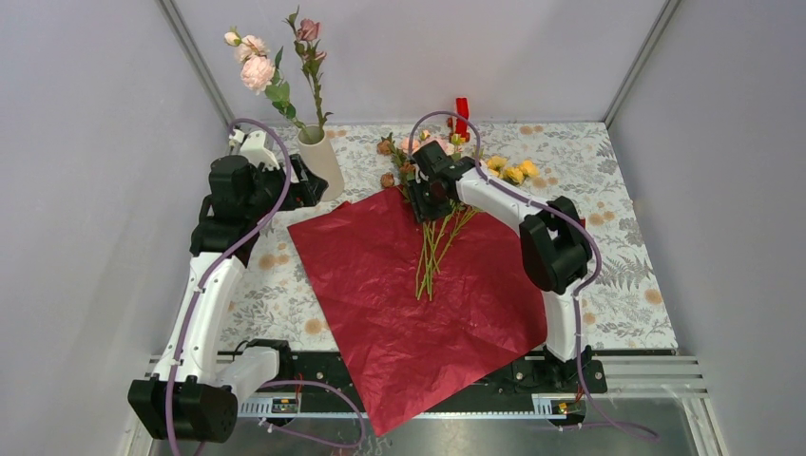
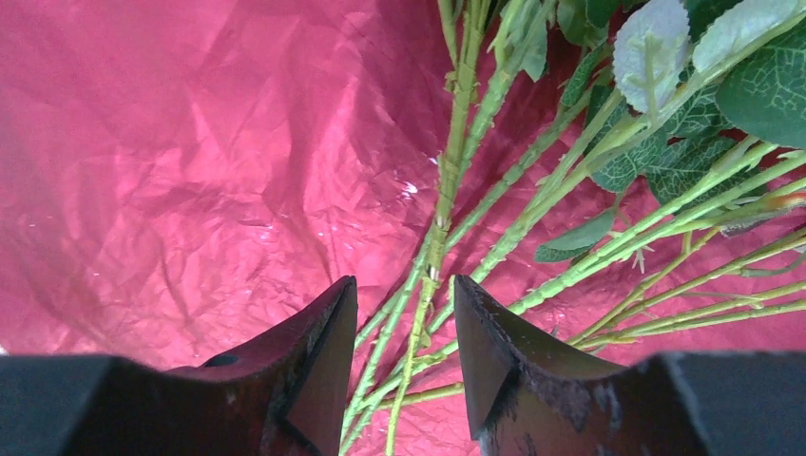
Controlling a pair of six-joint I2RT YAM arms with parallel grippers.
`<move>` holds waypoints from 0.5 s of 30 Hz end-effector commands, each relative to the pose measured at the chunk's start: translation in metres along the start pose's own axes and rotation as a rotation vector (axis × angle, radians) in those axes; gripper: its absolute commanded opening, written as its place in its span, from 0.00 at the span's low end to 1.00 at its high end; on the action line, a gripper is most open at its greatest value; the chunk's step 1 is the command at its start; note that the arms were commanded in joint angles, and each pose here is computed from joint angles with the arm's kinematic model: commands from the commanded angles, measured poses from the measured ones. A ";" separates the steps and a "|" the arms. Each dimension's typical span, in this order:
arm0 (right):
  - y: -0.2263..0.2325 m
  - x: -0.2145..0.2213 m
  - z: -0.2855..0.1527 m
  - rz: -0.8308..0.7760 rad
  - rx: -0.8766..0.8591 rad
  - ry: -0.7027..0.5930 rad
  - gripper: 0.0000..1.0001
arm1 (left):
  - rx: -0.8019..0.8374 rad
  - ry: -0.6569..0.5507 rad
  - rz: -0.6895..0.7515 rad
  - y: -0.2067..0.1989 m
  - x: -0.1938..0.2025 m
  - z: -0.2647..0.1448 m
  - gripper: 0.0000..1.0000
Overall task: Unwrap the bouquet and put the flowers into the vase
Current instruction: Pick up the fake flower from the wrapping paper.
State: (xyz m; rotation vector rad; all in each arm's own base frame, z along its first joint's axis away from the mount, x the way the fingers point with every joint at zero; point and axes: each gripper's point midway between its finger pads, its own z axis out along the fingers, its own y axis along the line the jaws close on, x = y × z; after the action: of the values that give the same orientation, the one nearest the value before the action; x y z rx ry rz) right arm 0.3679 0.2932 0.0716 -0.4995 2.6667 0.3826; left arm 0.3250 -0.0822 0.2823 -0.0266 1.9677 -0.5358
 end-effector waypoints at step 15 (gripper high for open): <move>-0.015 -0.003 0.020 -0.048 0.068 0.042 0.45 | 0.050 -0.029 0.001 -0.011 -0.009 -0.002 0.86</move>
State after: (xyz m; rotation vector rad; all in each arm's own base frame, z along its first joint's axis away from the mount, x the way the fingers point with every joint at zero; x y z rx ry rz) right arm 0.3716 0.2858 0.0432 -0.5481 2.7210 0.2877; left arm 0.3239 -0.0847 0.2827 -0.0210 1.9683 -0.5526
